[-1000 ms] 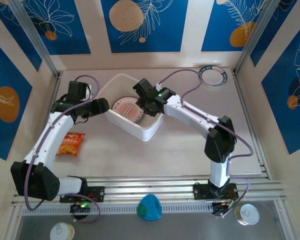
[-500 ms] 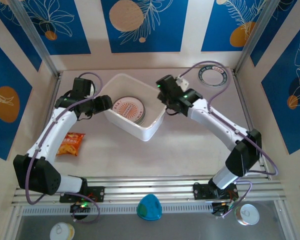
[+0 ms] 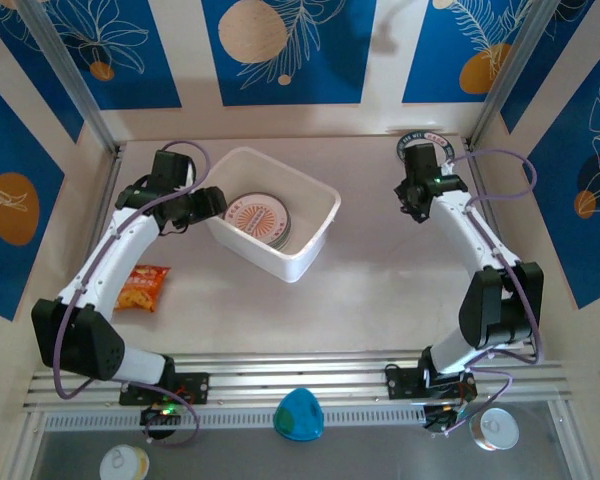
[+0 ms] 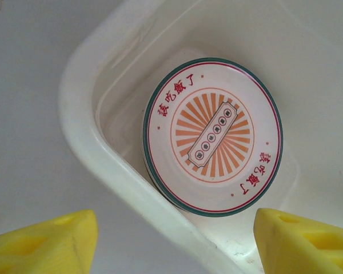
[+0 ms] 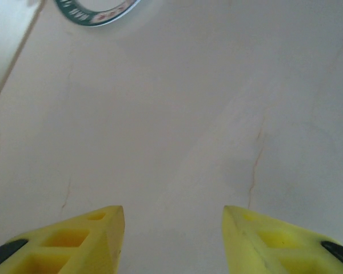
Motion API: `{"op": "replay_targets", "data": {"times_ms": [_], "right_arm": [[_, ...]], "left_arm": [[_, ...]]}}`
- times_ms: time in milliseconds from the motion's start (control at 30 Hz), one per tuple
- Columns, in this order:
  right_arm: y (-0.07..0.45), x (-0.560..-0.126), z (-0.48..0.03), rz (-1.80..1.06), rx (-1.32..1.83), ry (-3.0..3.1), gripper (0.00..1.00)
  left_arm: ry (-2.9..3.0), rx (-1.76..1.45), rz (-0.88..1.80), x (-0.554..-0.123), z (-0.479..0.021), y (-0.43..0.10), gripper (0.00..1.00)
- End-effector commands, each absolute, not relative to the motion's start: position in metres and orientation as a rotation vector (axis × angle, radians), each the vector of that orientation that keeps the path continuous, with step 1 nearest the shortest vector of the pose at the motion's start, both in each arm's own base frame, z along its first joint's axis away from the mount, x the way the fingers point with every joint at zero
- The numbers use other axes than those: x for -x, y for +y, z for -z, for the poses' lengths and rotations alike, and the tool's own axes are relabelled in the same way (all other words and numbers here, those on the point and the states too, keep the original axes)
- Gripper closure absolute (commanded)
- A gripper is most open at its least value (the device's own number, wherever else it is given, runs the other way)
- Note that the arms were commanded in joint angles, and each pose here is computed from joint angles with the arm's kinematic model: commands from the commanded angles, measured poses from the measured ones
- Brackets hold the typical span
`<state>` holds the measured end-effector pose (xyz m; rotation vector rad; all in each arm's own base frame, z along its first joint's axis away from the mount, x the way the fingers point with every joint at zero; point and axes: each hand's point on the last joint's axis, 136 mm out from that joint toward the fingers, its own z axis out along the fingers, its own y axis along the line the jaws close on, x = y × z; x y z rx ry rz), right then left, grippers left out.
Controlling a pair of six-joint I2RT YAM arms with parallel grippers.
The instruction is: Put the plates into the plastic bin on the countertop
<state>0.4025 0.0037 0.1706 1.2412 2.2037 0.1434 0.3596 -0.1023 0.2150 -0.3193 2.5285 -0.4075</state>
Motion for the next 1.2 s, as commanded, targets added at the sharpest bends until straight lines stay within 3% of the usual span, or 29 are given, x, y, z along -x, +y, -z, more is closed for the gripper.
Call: {"op": "replay_targets", "data": {"times_ms": [0, 333, 1167], "right_arm": [[-0.011, -0.409, -0.147, -0.170, -1.345, 2.215, 0.50], [-0.048, -0.444, -0.096, -0.214, -1.553, 2.190, 0.51], [-0.085, -0.543, -0.064, -0.413, -1.744, 2.017, 0.54]], "left_arm": [[2.548, 0.321, 0.370, -0.359, -0.215, -0.101, 0.27], [2.535, 0.321, 0.344, -0.361, -0.218, -0.098, 0.27], [2.553, 0.306, 0.298, -0.365, -0.220, -0.095, 0.27]]}}
